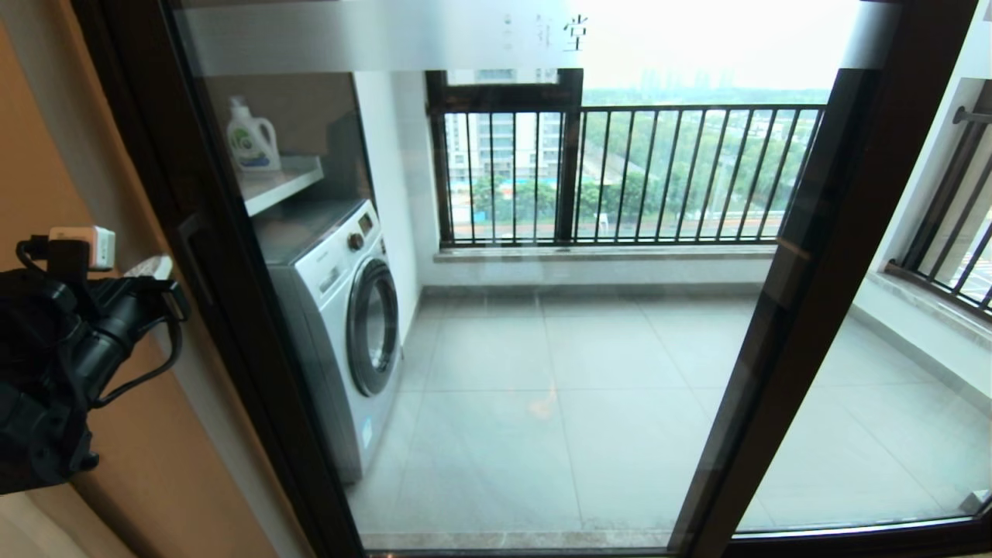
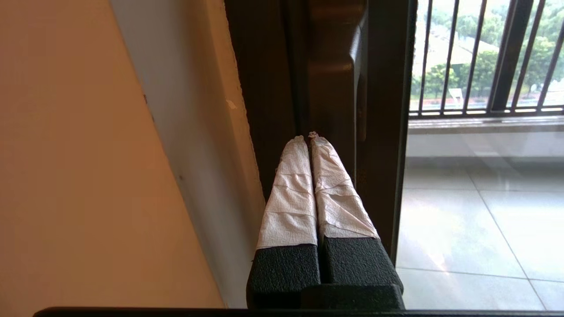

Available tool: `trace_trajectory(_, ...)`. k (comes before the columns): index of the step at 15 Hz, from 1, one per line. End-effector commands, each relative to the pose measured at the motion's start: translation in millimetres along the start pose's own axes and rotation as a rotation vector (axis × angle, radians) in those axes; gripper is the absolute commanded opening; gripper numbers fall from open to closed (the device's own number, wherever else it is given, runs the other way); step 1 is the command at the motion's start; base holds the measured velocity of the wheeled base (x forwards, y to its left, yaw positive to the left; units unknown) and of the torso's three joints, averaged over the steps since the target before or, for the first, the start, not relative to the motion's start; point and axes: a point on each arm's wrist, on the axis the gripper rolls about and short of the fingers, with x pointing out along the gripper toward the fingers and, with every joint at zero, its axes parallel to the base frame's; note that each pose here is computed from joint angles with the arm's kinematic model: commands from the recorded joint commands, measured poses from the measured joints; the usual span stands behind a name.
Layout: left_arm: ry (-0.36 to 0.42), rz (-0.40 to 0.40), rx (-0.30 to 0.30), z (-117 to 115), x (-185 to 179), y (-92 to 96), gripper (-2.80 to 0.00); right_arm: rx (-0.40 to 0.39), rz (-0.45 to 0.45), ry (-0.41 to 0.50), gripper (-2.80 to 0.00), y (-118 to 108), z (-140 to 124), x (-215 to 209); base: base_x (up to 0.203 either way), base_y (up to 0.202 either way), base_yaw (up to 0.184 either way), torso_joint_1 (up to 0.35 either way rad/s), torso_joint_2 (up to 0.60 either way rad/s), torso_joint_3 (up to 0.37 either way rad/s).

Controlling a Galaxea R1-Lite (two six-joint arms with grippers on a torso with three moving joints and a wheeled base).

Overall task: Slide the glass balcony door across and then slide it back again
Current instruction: Open the slid door

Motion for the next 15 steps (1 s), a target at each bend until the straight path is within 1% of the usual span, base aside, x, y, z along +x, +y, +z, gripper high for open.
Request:
trace_trajectory(1, -0.005, 0.003, 0.002, -8.1, 11.6, 0.5, -2.8, 0.0, 0.002, 0.012, -2.8, 0.1, -3.3, 0.9, 0.0, 0.0, 0.0, 0.0, 0.0, 0.0)
trace_trajectory(3, -0.027, 0.008, 0.005, -5.1, 23.4, 2.0, -2.8, 0.0, 0.002, 0.012, -2.8, 0.1, -3.3, 0.9, 0.0, 0.0, 0.0, 0.0, 0.0, 0.0)
trace_trajectory(4, -0.022, 0.01, 0.004, -3.3, 28.1, 2.7, -2.8, 0.0, 0.002, 0.012, -2.8, 0.1, -3.3, 0.9, 0.0, 0.0, 0.0, 0.0, 0.0, 0.0)
trace_trajectory(7, -0.042, 0.014, 0.008, 10.0, 41.5, 5.4, -2.8, 0.0, 0.002, 0.012, -2.8, 0.1, -3.3, 0.9, 0.0, 0.0, 0.0, 0.0, 0.0, 0.0)
trace_trajectory(9, -0.053, 0.015, 0.022, 15.7, 47.6, 6.5, -2.8, 0.0, 0.002, 0.012, -2.8, 0.1, -3.3, 0.9, 0.0, 0.0, 0.0, 0.0, 0.0, 0.0)
trace_trajectory(12, -0.061, 0.015, 0.029, 18.1, 48.8, 6.9, -2.8, 0.0, 0.002, 0.012, -2.8, 0.1, -3.3, 0.9, 0.0, 0.0, 0.0, 0.0, 0.0, 0.0)
trace_trajectory(15, -0.054, 0.014, 0.029, 15.9, 48.4, 6.6, -2.8, 0.0, 0.002, 0.012, -2.8, 0.1, -3.3, 0.9, 0.0, 0.0, 0.0, 0.0, 0.0, 0.0)
